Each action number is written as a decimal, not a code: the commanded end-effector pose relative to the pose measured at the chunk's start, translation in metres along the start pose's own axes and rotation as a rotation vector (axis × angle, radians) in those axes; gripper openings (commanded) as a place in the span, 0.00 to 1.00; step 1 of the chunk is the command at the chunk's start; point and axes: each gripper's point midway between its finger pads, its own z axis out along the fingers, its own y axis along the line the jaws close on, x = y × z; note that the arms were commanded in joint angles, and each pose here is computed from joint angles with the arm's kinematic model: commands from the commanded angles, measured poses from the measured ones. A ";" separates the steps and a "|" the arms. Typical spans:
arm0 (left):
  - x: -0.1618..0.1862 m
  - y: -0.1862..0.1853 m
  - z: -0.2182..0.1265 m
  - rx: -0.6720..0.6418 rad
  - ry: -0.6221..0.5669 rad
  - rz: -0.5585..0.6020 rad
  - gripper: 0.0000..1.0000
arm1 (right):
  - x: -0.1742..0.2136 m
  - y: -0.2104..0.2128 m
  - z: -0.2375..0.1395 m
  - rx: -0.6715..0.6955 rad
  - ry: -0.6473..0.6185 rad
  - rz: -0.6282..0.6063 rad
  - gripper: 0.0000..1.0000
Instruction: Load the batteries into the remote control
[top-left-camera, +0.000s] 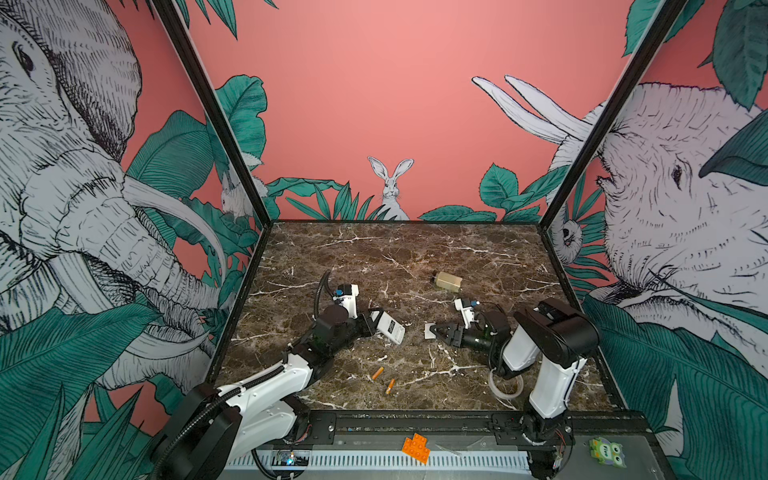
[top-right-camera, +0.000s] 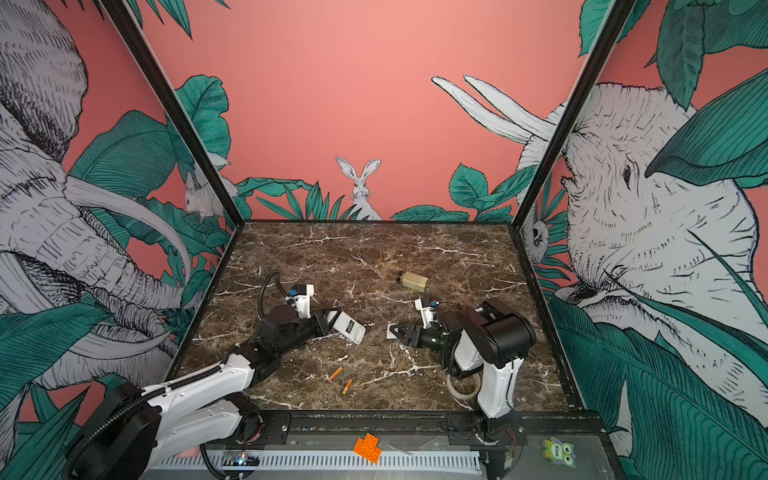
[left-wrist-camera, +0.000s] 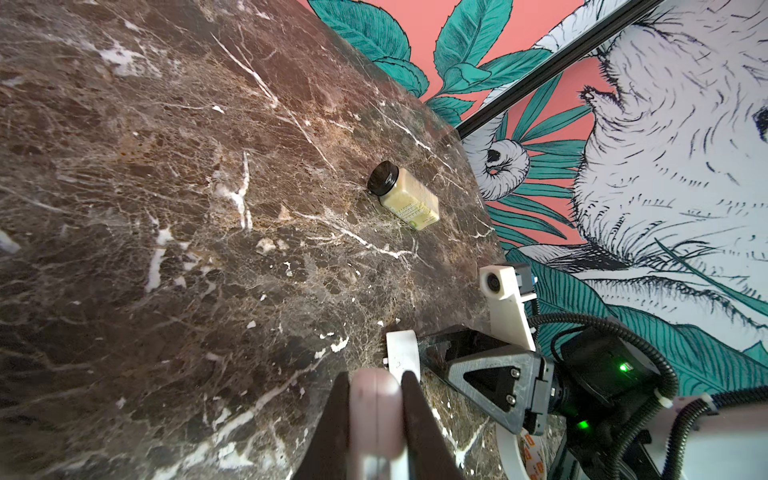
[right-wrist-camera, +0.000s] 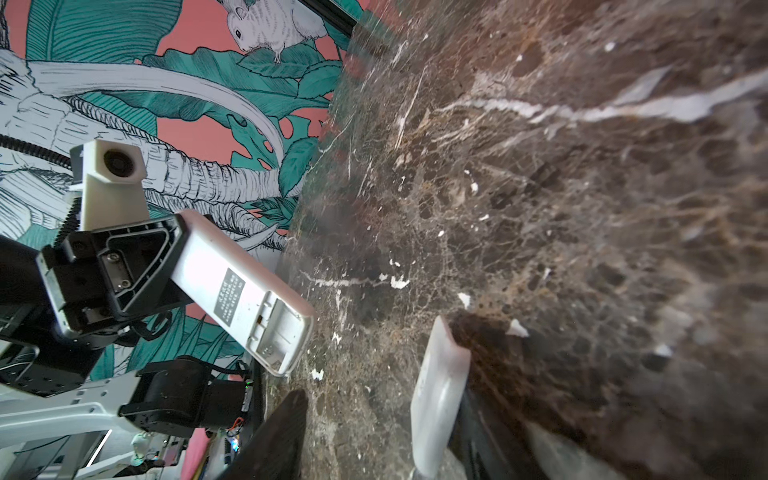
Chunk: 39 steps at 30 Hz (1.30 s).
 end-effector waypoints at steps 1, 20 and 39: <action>0.000 0.003 0.001 0.001 -0.011 0.002 0.00 | -0.001 -0.005 -0.004 0.036 -0.017 0.004 0.62; 0.010 0.022 0.019 -0.044 0.004 -0.011 0.00 | -0.032 0.019 -0.007 0.087 -0.028 -0.138 0.75; 0.024 0.063 0.020 -0.186 -0.008 -0.038 0.04 | -0.045 0.042 -0.037 0.333 0.032 -0.461 0.78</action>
